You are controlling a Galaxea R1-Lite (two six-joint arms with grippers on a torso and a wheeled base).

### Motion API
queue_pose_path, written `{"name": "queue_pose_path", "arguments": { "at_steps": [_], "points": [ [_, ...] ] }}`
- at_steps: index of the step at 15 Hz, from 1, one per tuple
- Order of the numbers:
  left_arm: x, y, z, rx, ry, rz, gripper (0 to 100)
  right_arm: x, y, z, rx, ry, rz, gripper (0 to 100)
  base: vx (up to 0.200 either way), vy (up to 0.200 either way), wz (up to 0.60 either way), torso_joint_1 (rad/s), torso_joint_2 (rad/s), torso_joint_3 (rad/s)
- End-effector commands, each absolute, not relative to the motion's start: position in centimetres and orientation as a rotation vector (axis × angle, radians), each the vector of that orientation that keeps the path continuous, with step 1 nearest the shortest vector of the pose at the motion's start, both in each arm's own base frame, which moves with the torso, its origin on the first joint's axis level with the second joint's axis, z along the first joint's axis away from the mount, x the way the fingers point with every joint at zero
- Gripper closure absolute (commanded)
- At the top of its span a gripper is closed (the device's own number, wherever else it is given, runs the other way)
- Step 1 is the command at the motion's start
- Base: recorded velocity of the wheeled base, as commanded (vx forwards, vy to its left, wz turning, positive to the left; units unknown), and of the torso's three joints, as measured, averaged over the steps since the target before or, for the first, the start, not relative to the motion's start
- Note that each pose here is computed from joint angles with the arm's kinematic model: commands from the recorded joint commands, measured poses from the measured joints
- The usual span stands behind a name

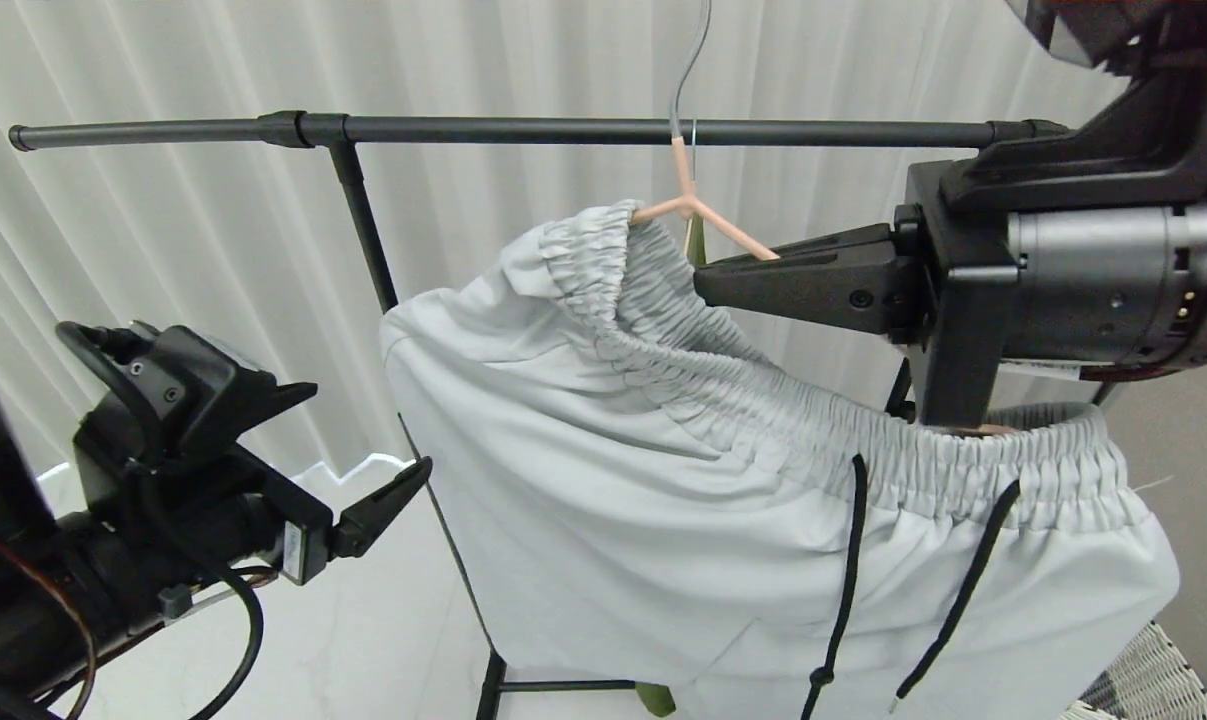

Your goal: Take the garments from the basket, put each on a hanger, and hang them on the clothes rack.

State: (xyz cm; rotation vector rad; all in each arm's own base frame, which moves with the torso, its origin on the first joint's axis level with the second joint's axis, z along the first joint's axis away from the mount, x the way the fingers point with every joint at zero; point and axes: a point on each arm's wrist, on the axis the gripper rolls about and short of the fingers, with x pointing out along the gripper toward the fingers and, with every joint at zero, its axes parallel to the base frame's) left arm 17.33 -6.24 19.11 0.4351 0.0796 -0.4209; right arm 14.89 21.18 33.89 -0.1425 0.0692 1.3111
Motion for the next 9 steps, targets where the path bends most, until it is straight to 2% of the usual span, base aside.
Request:
{"name": "queue_pose_path", "arguments": {
  "at_steps": [1, 4, 5, 9],
  "points": [
    [18.4, -6.6, 18.1, 0.431, 0.133, -0.447, 0, 14.1, 21.1, 34.1, -0.143, 0.057, 1.335, 100, 0.0, 0.0, 0.0, 0.0, 0.0, 0.0],
    [18.5, -6.6, 18.0, 0.413, 0.137, -0.476, 0, 13.8, 21.1, 34.1, -0.145, 0.056, 1.343, 100, 0.0, 0.0, 0.0, 0.0, 0.0, 0.0],
    [18.5, -6.4, 18.0, 0.413, 0.137, -0.464, 100, 13.8, 21.1, 34.1, -0.145, 0.056, 1.341, 100, 0.0, 0.0, 0.0, 0.0, 0.0, 0.0],
    [18.6, -4.1, 17.9, 0.407, 0.158, -0.351, 100, 14.6, 20.5, 33.5, -0.156, 0.076, 1.261, 100, 0.0, 0.0, 0.0, 0.0, 0.0, 0.0]
  ]
}}
